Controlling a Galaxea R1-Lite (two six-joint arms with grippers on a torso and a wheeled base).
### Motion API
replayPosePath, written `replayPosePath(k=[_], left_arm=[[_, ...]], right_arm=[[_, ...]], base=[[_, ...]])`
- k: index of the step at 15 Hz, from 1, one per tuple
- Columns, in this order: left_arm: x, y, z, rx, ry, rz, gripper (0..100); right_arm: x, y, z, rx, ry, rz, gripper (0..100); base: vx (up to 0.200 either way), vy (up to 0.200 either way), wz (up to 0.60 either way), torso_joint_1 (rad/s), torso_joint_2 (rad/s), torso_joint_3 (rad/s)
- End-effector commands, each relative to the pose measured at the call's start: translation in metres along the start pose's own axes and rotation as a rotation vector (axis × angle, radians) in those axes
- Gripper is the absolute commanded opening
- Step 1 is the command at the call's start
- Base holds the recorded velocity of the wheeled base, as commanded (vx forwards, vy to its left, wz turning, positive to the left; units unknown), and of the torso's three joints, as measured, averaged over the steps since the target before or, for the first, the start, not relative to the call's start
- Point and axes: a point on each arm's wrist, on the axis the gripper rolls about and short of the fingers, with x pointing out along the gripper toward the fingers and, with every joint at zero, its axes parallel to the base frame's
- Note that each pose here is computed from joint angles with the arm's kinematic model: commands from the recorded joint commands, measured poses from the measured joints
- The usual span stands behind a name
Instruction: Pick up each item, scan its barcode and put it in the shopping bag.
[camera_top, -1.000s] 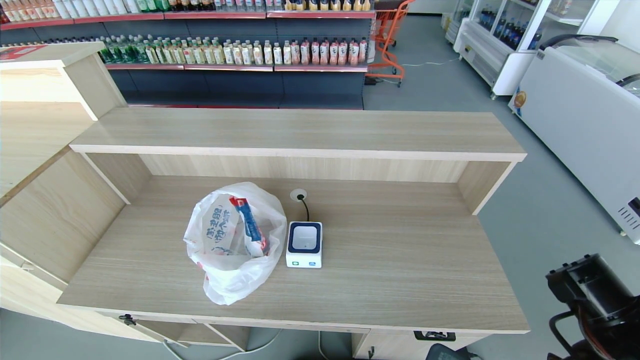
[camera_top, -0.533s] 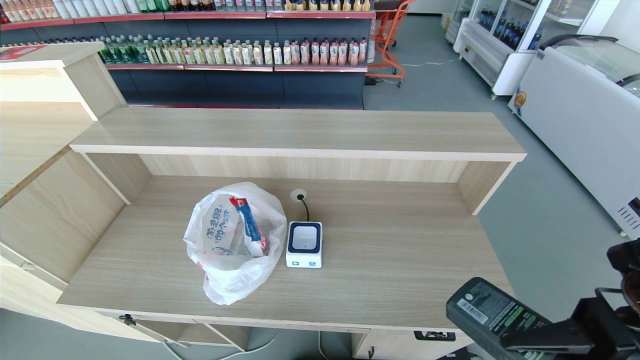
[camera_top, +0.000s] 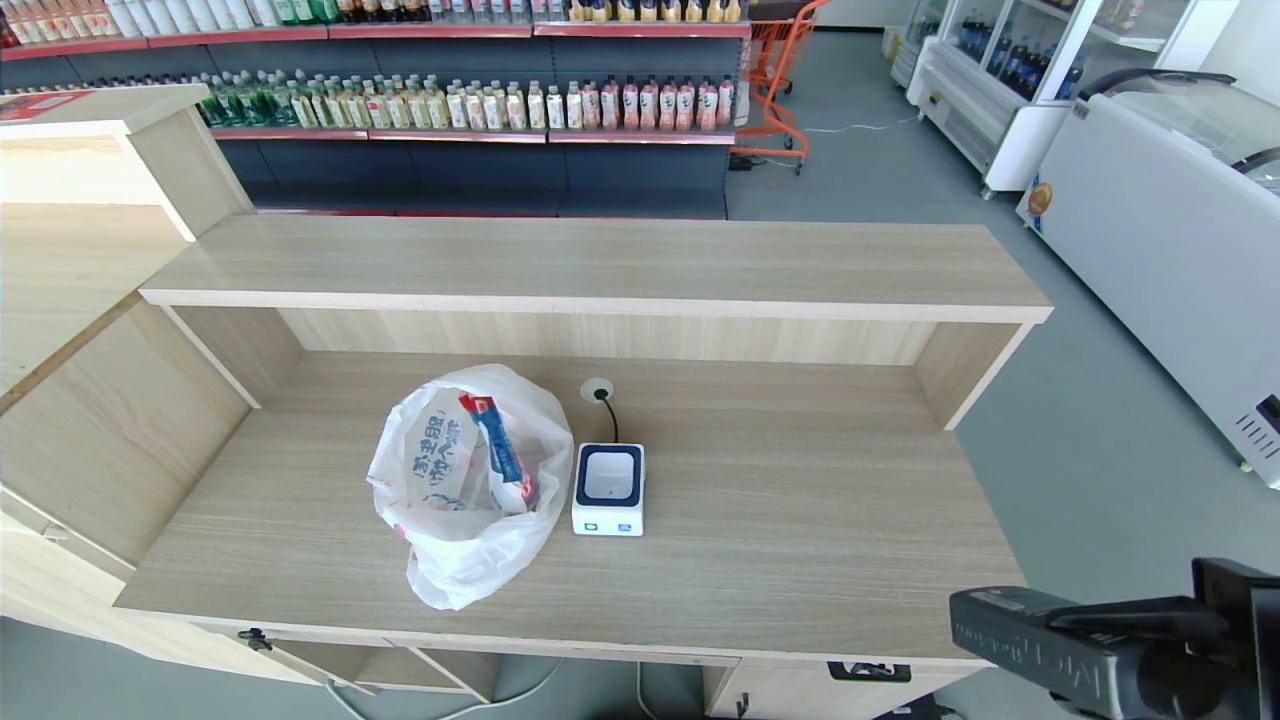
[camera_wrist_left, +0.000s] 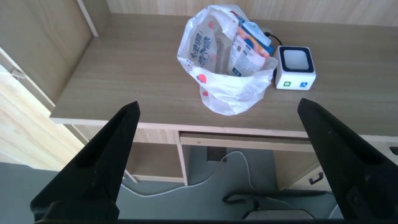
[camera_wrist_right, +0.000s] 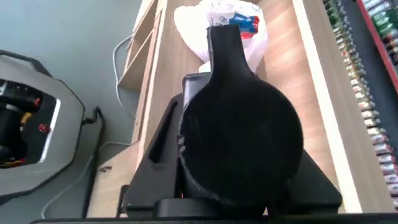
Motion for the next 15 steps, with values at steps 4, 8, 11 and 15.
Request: replayPosePath(k=[4,8,11,15], left_arm=[[0.000,0.000,0.000,0.000,-0.001,0.000,100],[0.000,0.000,0.000,0.000,-0.001,0.000,100],[0.000,0.000,0.000,0.000,-0.001,0.000,100],[0.000,0.000,0.000,0.000,-0.001,0.000,100]], right_arm=[[-0.001,-0.049,-0.007,0.447,-0.001,-0.071,0],[0.001,-0.087,-0.025,1.066,0.030,-0.254,0],[0.016,-0.098,-0.042,1.481,0.007,-0.377,0],[0.031,-0.084,-0.055,1.820,-0.001,-0.412,0]], base=[[0.000,0.000,0.00,0.000,0.00,0.000],[0.000,0.000,0.00,0.000,0.00,0.000],[0.000,0.000,0.00,0.000,0.00,0.000],[0.000,0.000,0.00,0.000,0.00,0.000]])
